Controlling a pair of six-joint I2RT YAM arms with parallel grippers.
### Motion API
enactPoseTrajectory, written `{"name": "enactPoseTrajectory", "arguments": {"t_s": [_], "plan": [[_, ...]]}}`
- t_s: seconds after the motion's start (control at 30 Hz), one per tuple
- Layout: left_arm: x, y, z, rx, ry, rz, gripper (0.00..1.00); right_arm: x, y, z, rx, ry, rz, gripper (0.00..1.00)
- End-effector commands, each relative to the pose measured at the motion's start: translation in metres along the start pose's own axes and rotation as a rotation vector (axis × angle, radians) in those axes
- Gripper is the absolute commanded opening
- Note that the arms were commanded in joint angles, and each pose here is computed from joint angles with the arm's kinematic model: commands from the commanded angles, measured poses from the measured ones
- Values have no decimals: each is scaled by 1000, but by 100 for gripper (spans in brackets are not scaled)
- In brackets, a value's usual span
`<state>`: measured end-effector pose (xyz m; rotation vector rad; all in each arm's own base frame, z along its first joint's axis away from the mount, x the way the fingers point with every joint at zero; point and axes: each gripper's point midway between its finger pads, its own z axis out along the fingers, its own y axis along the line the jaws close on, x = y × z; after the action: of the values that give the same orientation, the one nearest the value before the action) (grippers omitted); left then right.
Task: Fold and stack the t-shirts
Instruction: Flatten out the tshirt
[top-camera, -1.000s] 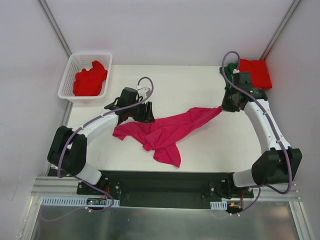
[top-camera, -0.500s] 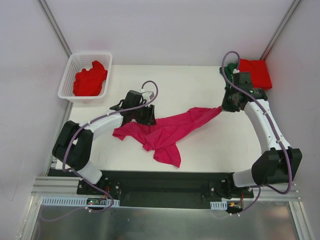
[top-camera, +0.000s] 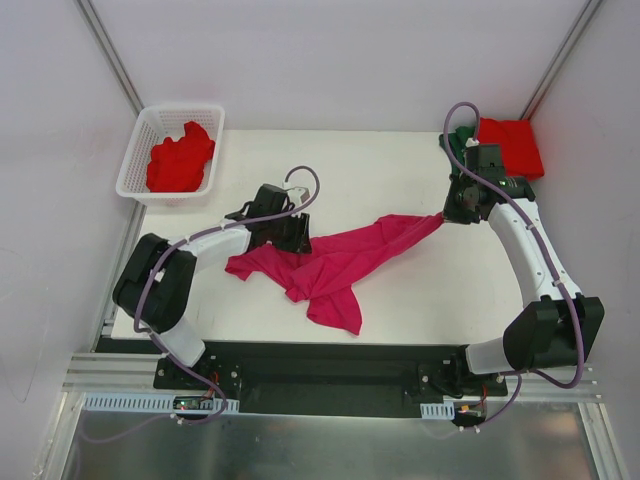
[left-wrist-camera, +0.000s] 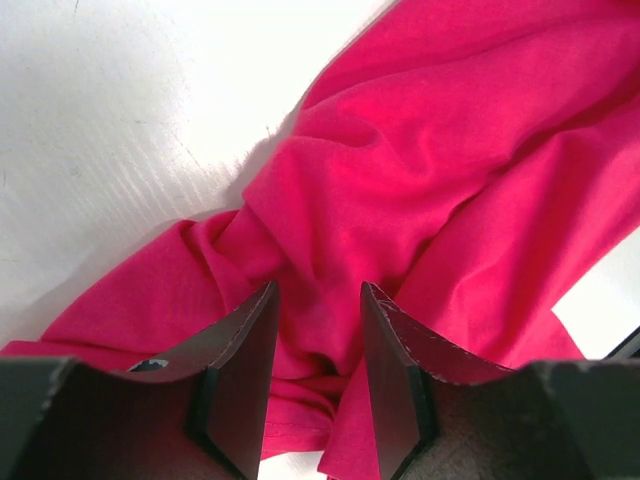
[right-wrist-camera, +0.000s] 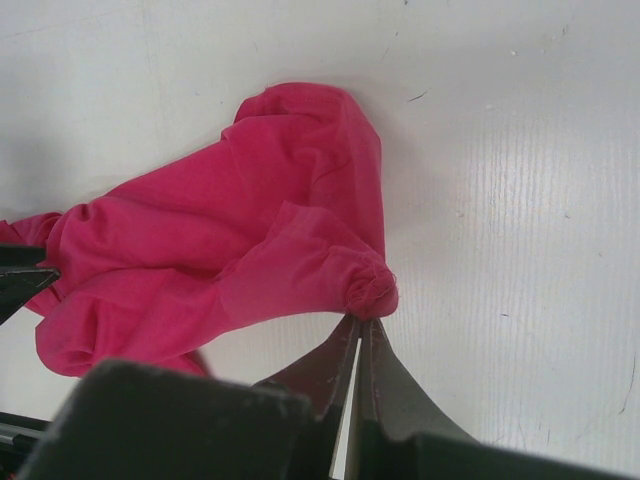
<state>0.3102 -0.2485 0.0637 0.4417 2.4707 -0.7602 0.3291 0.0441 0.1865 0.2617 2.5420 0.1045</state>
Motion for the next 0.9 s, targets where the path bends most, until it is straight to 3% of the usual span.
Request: {"name": "enactPoseTrajectory", "arguments": {"t_s": [0.0, 0.2, 0.43, 0.63, 0.87], "plan": [[4, 7, 6, -23, 0, 16, 37, -11, 1, -14, 2, -47, -20, 1], [1, 8, 10, -18, -13, 21, 33, -11, 1, -14, 2, -47, -22, 1], [-2, 6, 10, -12, -17, 22, 0, -9, 0, -11, 3, -40, -25, 1], [-30, -6, -11, -9, -100, 54, 0, -10, 1, -10, 3, -40, -24, 1], [-96, -28, -90, -52, -267, 137, 0, -10, 1, -11, -2, -39, -19, 1]]}}
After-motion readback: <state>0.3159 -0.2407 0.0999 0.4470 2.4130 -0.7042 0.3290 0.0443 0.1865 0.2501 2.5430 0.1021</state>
